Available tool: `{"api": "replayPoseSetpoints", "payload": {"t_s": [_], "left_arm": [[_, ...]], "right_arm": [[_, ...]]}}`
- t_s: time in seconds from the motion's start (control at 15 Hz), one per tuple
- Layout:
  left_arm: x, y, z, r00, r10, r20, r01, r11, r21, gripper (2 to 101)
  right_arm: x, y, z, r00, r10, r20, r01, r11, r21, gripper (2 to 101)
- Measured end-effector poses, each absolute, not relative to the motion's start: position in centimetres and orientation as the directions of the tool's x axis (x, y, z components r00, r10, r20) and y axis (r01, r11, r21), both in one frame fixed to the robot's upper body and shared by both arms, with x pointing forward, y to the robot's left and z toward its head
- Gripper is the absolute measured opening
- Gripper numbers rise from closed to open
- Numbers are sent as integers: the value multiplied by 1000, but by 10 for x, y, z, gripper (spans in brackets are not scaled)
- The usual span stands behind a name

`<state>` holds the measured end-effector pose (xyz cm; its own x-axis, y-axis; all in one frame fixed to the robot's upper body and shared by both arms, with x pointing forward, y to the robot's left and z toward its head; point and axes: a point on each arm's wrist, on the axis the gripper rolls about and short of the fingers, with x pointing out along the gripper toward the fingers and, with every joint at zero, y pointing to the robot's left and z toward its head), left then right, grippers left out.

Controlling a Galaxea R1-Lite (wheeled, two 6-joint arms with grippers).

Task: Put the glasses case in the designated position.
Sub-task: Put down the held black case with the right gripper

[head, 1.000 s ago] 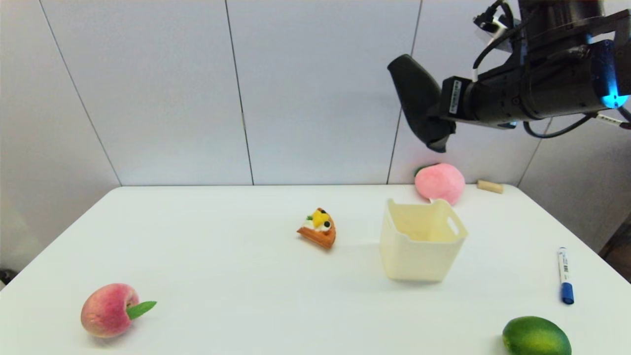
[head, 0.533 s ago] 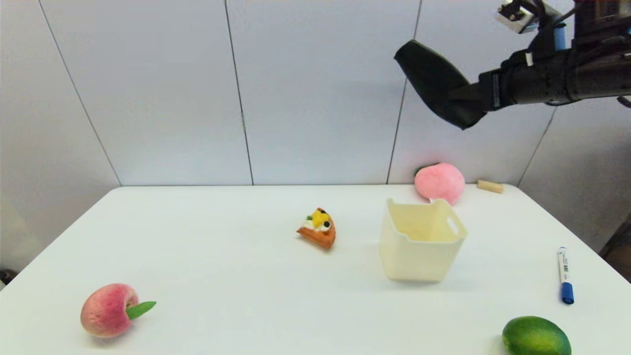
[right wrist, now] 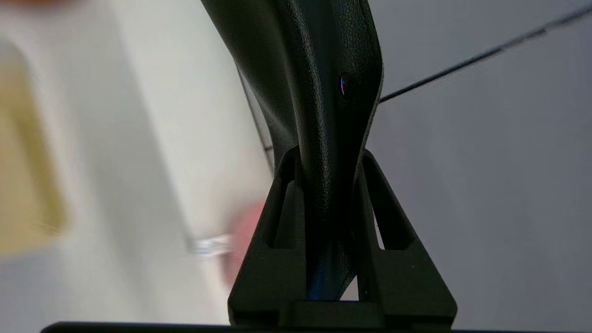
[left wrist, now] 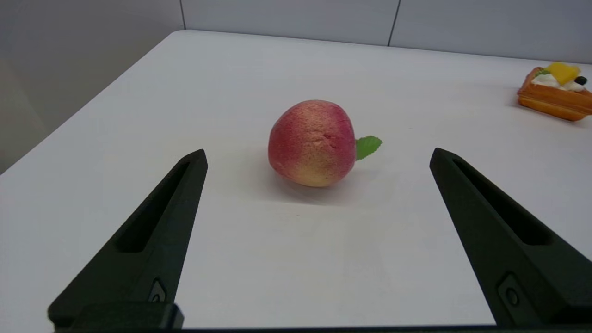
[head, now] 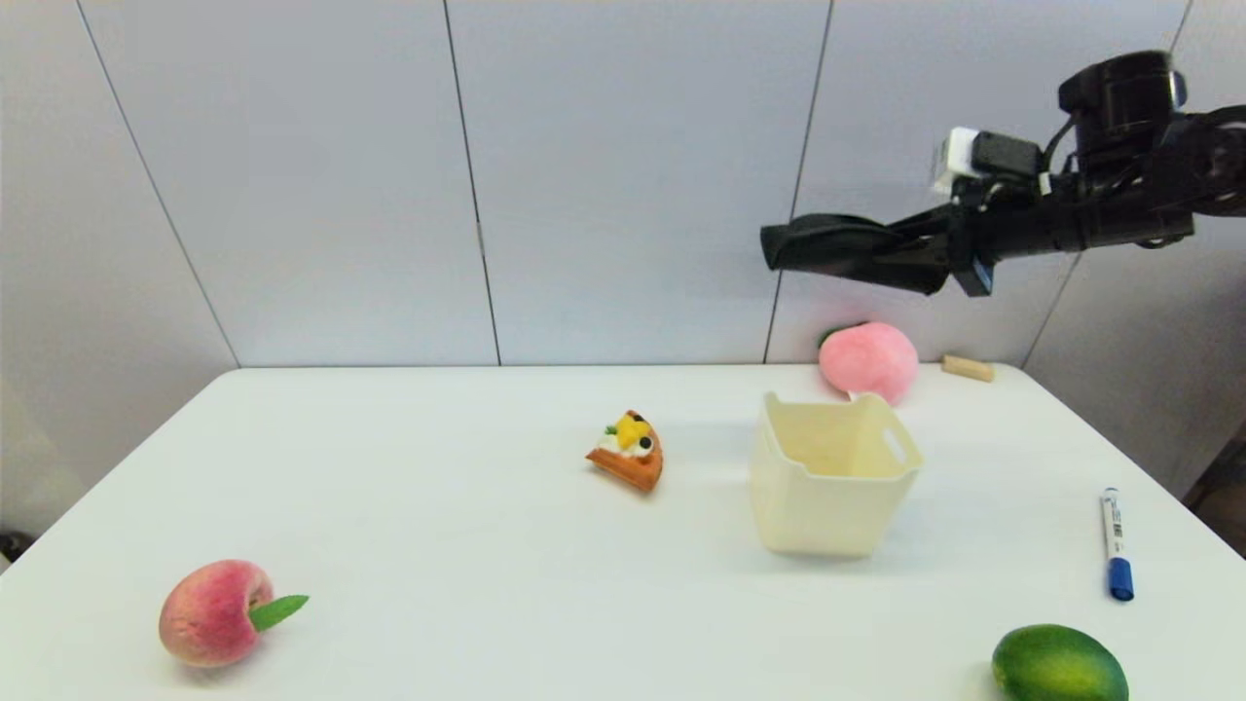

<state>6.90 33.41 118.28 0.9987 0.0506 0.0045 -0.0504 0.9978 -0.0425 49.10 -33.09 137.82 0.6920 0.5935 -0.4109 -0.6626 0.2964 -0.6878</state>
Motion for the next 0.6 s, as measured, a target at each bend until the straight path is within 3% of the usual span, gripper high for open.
{"api": "replayPoseSetpoints", "payload": {"t_s": [0.2,0.6], "left_arm": [[69,334,1183,999,51,4,-51,998,-42,978],[69,334,1183,999,51,4,-50,998,-42,978]], "right_arm": [[520,-332,1348,690,572,-443,-641,200,-741,183],[537,-308,1313,622,596,-508,-724,190,-663,183]]}}
